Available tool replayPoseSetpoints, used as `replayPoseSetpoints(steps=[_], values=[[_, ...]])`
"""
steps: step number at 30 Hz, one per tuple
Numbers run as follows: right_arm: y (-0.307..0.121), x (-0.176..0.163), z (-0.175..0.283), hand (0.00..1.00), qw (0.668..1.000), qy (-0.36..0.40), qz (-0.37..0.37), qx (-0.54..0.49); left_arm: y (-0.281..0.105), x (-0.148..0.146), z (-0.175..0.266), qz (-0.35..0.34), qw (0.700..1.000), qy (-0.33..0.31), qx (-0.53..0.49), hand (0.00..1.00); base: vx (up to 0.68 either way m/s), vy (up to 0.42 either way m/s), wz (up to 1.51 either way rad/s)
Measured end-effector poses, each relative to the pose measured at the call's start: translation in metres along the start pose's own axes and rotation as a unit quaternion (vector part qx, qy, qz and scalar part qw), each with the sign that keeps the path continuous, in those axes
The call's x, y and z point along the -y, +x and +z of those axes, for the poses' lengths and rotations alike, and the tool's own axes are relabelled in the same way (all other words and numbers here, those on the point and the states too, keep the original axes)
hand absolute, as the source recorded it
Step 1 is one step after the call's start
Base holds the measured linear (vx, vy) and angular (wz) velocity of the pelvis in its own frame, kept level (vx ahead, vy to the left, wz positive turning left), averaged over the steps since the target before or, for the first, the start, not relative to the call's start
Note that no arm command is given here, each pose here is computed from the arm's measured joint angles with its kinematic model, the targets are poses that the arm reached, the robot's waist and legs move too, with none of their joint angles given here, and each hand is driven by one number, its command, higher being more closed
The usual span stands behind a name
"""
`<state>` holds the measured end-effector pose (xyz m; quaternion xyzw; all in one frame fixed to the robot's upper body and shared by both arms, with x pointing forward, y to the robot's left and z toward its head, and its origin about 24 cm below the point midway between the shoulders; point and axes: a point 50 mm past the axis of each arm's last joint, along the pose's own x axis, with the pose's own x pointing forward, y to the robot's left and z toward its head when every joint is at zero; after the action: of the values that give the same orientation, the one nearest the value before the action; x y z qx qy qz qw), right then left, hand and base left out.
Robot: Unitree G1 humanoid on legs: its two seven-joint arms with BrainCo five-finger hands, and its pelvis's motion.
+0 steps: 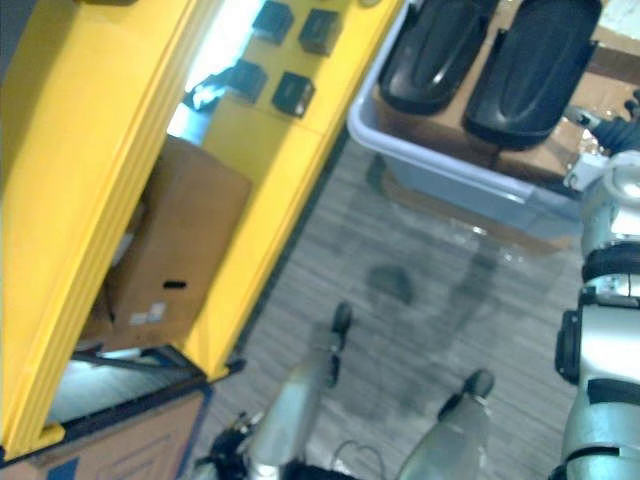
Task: Walk over and take plastic housings, then place them on the shelf
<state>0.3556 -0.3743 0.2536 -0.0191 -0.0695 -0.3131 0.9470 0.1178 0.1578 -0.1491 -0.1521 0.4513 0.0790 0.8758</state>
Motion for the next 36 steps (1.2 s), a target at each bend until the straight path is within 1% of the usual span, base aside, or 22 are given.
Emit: replayPoseSetpoints(steps=[2, 8, 12, 13, 15, 17, 21, 23, 27, 31, 33, 36], values=[[0.001, 0.001, 0.004, 0.0, 1.0, 0.0, -0.005, 0.001, 0.0, 0.001, -0.001, -0.004, 1.0, 0.005, -0.002, 0.0, -0.01, 0.005, 0.06], [0.003, 0.018, 0.016, 0.0, 0.999, -0.035, -0.027, 0.012, 0.001, 0.011, -0.004, -0.025, 1.0, 0.009, -0.011, 0.0, -0.02, 0.01, 0.09], [0.003, 0.024, 0.02, 0.0, 0.998, -0.05, -0.032, 0.013, 0.001, 0.014, -0.005, -0.03, 0.999, 0.009, -0.013, 0.0, -0.01, 0.006, 0.03], [0.003, 0.027, 0.02, 1.0, 0.998, -0.06, -0.034, 0.009, 0.002, 0.015, -0.005, -0.036, 0.999, 0.007, -0.015, 0.0, -0.01, 0.009, 0.1], [0.003, 0.033, 0.022, 1.0, 0.997, -0.076, -0.034, 0.004, 0.002, 0.017, -0.005, -0.045, 0.999, 0.004, -0.017, 0.0, -0.02, 0.012, 0.12], [0.003, 0.04, 0.022, 1.0, 0.992, -0.115, -0.044, -0.011, 0.002, 0.018, -0.006, -0.049, 0.999, 0.005, -0.018, 0.0, -0.01, 0.007, 0.02], [0.002, 0.054, 0.023, 1.0, 0.986, -0.15, -0.067, -0.042, 0.002, 0.019, -0.006, -0.054, 0.998, 0.006, -0.02, 0.0, 0.0, 0.0, 0.0], [0.001, 0.058, 0.023, 1.0, 0.978, -0.186, -0.079, -0.058, 0.002, 0.019, -0.006, -0.056, 0.998, 0.007, -0.02, 0.0, 0.0, 0.0, 0.0], [-0.001, 0.068, 0.018, 1.0, 0.947, -0.278, -0.119, -0.107, 0.001, 0.023, -0.009, -0.071, 0.997, 0.02, -0.023, 0.0, 0.01, 0.003, 0.03], [-0.003, 0.075, 0.018, 1.0, 0.917, -0.343, -0.158, -0.133, 0.001, 0.024, -0.009, -0.078, 0.996, 0.021, -0.023, 0.0, 0.0, 0.009, 0.1], [-0.005, 0.081, 0.016, 1.0, 0.905, -0.36, -0.176, -0.146, 0.001, 0.024, -0.009, -0.081, 0.996, 0.021, -0.023, 0.0, -0.01, 0.02, 0.16], [-0.006, 0.087, 0.014, 1.0, 0.902, -0.358, -0.19, -0.15, 0.001, 0.022, -0.007, -0.082, 0.996, 0.024, -0.019, 0.0, 0.0, 0.021, 0.12]])
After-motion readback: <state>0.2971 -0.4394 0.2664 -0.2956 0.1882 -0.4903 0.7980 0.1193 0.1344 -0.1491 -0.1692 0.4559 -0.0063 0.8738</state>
